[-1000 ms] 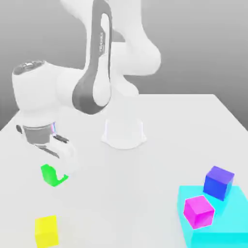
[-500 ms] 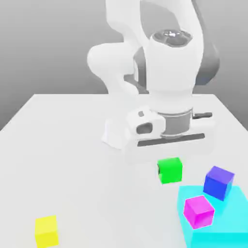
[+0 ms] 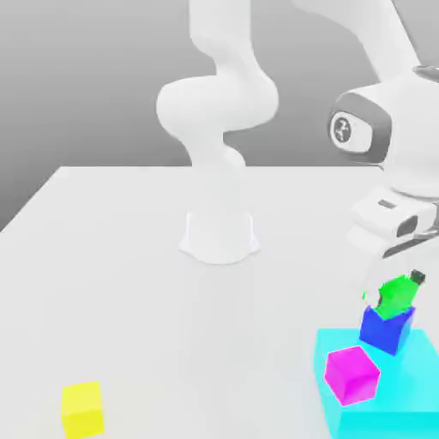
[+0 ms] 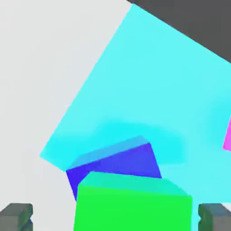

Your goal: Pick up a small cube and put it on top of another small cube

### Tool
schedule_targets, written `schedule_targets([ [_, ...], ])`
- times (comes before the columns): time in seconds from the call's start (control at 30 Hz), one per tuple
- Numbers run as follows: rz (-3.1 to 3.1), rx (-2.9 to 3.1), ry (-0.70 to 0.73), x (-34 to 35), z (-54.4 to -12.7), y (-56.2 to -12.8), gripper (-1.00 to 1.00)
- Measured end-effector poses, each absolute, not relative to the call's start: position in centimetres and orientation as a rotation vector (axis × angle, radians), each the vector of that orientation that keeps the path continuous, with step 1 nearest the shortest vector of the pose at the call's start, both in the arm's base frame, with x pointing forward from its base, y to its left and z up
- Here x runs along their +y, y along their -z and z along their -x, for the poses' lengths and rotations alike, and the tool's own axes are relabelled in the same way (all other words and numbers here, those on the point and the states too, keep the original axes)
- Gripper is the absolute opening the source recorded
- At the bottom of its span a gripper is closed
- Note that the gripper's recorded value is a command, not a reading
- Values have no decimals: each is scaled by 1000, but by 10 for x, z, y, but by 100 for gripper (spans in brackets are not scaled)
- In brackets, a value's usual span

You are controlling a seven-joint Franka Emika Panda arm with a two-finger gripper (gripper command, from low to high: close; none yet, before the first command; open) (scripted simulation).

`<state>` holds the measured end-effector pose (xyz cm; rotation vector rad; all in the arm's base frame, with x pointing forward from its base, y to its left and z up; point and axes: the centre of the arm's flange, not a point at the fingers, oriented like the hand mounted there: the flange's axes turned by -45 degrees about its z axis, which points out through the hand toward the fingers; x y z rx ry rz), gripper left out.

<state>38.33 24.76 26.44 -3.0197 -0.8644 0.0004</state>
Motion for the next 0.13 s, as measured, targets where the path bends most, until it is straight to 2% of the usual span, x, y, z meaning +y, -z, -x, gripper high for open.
schedule_targets([
  [0.13,3027,-846,1,243,-387,-306,100],
])
